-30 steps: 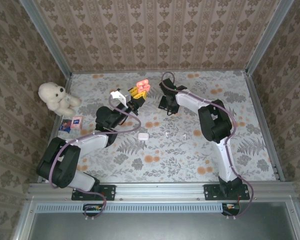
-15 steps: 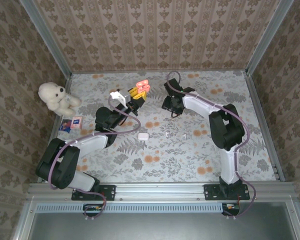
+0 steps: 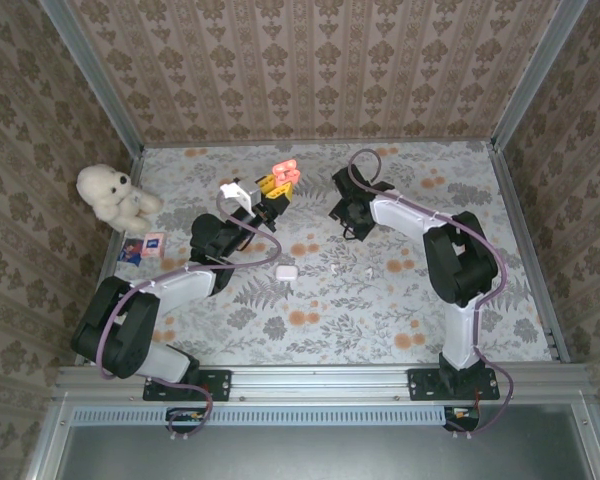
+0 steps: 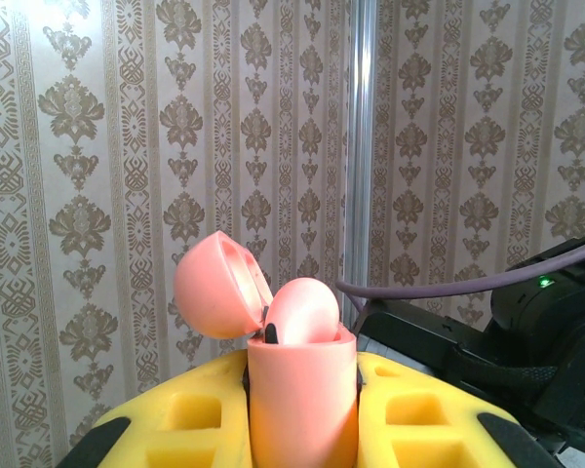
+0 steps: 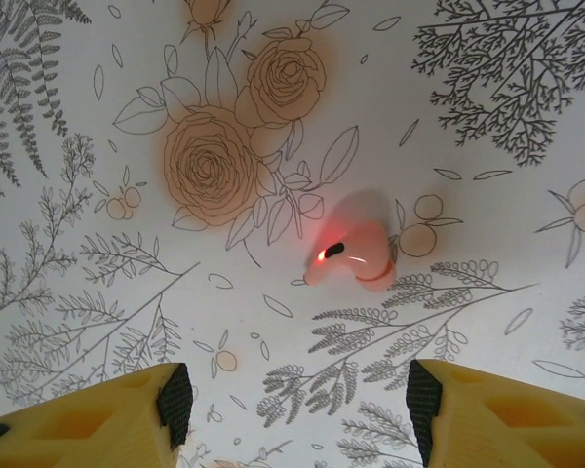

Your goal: Insert wireless bluetooth earbuds into charging case

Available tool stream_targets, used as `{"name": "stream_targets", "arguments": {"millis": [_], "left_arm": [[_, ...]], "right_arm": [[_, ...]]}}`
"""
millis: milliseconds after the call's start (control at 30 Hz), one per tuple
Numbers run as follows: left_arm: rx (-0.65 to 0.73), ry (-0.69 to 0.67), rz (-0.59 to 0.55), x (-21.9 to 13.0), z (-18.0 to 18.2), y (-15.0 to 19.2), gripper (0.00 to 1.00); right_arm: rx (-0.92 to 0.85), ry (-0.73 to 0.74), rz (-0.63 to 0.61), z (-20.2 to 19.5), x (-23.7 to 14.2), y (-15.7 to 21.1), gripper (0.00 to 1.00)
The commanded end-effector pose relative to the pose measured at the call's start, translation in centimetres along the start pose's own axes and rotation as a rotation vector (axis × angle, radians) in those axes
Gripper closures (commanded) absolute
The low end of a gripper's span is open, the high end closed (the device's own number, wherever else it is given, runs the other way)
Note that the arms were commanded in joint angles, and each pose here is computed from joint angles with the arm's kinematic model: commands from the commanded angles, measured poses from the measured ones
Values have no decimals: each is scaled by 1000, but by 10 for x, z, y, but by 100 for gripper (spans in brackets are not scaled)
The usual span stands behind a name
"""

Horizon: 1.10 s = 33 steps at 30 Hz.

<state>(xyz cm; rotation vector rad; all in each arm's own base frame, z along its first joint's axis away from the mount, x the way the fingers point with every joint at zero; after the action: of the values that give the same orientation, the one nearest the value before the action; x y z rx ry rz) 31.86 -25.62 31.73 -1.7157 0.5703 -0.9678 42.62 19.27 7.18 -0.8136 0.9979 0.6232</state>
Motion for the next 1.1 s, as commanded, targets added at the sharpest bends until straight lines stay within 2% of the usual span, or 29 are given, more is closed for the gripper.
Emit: {"name": "stream_targets", "arguments": {"millis": [0,167,400,1067], "left_arm": [[1,33,-52,0,-10,-17,100],[-1,35,-52,0,-11,-17,100],[-1,37,-58,1,-13,-20,100],[4,42,-69,3,-16,-23,100]], "right_arm": [[-24,24,-31,10,2,-11,37],[-163,69,-25,20,9,-27,37],[-304,109,25,30,29,-30,37],[-364,145,104,17,49,-1,38]]}}
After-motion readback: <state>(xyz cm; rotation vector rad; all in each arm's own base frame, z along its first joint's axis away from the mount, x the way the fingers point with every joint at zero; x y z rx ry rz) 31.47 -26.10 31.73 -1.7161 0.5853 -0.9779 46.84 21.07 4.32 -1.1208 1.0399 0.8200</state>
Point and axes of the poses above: each hand's point on the last joint's axis, 136 mm out from that joint toward the fingers, its own x axis out along the fingers, its own z axis along the line the jaws close on, y = z × x, the point moved 1 cm from there along -x, back along the fingers, and after that the axes turned 8 degrees about -x, right-handed, at the moved point
